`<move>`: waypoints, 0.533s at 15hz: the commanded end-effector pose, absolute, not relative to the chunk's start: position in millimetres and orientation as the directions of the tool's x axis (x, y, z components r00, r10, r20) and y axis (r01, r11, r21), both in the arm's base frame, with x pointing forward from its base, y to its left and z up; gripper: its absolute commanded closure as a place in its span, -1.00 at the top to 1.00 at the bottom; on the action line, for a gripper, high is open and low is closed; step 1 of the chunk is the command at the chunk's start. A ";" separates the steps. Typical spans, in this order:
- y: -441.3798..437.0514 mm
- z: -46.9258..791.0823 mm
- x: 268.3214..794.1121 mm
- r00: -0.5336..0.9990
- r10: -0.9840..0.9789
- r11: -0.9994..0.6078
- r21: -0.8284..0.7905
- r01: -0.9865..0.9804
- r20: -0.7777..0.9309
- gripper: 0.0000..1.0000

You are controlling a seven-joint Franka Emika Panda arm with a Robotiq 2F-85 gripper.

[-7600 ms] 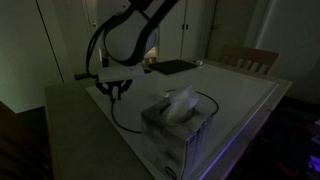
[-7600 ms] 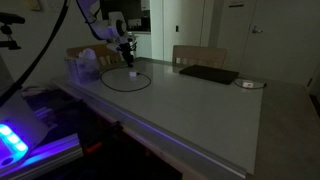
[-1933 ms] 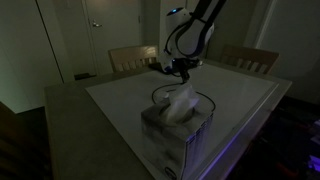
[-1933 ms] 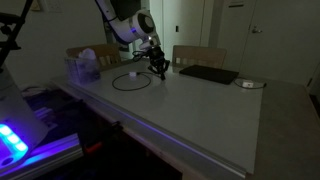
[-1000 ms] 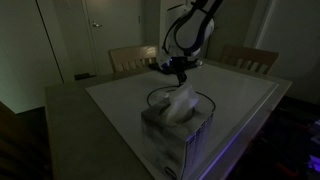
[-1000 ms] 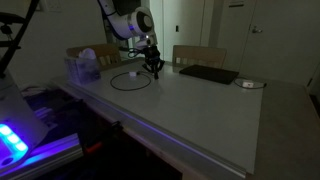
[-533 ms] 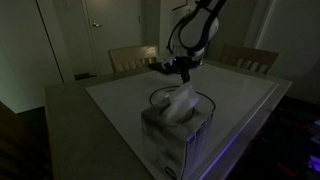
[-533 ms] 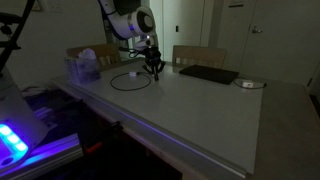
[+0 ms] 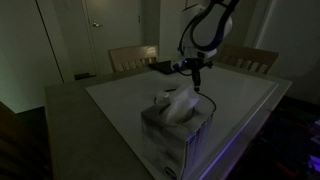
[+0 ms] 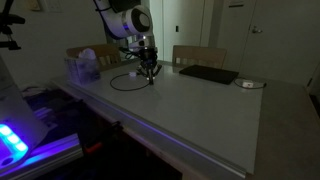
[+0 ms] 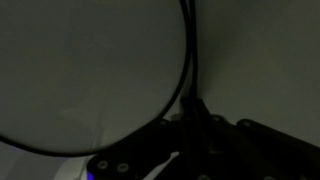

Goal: Coil up the phone charger

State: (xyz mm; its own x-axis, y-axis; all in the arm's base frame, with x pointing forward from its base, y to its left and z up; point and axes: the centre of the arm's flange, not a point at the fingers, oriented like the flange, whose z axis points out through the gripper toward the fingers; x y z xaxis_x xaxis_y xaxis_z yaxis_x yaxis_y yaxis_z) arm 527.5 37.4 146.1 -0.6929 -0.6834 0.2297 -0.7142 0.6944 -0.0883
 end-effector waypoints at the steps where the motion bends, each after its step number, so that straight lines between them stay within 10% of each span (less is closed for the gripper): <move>1: 25.5 156.5 495.7 -0.740 -0.627 0.744 -0.094 -0.661 0.244 -0.97; 8: 9.9 157.8 482.1 -0.767 -0.575 0.768 -0.137 -0.626 0.283 -0.97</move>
